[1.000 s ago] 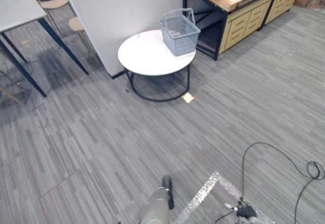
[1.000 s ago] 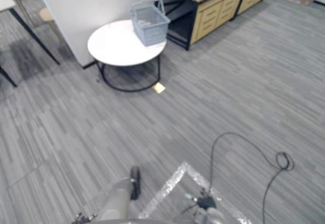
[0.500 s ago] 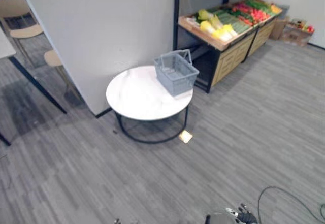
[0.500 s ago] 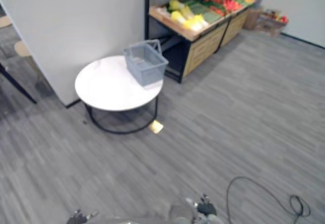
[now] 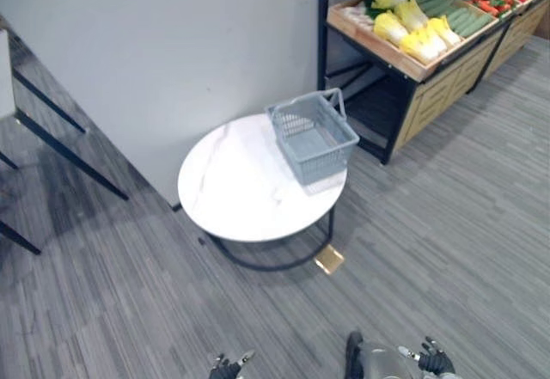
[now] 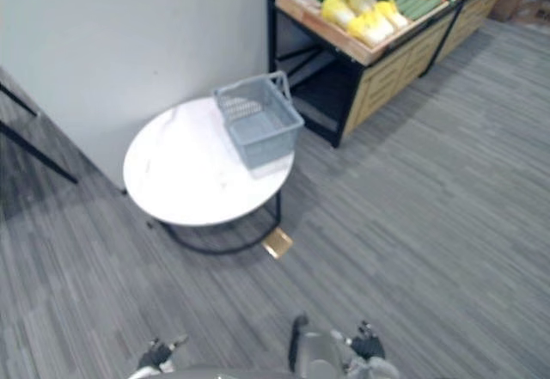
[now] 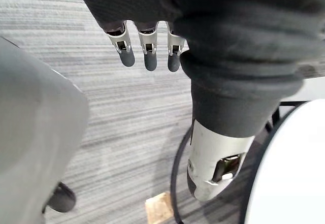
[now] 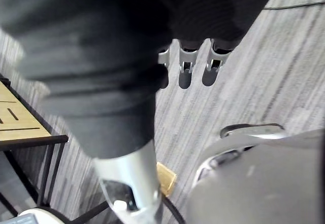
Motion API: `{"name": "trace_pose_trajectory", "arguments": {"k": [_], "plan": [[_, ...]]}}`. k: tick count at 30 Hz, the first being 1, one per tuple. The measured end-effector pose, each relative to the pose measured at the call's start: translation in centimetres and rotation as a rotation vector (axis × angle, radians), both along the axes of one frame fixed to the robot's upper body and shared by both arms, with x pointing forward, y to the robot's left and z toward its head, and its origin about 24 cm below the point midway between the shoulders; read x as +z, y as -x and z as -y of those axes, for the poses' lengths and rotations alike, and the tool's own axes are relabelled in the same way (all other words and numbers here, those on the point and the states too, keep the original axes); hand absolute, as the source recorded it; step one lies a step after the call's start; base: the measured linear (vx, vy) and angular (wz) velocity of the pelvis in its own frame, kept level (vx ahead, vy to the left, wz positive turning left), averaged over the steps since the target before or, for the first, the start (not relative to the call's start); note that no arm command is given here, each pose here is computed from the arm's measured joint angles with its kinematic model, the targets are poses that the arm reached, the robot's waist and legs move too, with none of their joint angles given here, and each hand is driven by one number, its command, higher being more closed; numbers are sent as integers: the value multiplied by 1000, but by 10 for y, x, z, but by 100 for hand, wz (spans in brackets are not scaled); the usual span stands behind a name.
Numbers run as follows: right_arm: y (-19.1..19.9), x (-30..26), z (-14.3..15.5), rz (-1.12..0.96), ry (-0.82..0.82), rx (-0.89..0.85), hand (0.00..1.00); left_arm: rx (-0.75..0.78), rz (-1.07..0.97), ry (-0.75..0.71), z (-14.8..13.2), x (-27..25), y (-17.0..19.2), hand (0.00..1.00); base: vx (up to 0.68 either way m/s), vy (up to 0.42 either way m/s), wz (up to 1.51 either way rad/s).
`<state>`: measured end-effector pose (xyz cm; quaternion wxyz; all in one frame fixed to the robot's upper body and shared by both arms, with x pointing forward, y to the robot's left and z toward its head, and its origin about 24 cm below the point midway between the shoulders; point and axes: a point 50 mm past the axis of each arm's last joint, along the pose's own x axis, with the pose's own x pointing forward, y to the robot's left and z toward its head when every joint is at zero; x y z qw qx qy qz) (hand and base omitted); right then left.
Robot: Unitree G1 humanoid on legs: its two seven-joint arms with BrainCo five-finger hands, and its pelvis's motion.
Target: Pick vegetable in the basket
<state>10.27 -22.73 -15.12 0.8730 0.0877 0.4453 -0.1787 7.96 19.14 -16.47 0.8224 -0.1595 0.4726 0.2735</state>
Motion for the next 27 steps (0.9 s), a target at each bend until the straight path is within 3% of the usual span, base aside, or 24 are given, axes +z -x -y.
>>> {"name": "trace_pose_trajectory", "arguments": {"k": [11,14,17,27], "plan": [[-34,5,-32,57,-20,227,0,15,45,-25,-7,5,-8,0,373,-75,-7],[-34,7,-39,81,-22,271,0,-51,21,-68,-20,5,-6,0,388,76,6],[-37,10,-47,122,-29,288,0,-138,-24,-100,-26,5,-4,0,424,43,63],[-40,11,-63,143,-64,336,0,-96,-49,-112,-27,3,7,0,311,-187,77]]}}
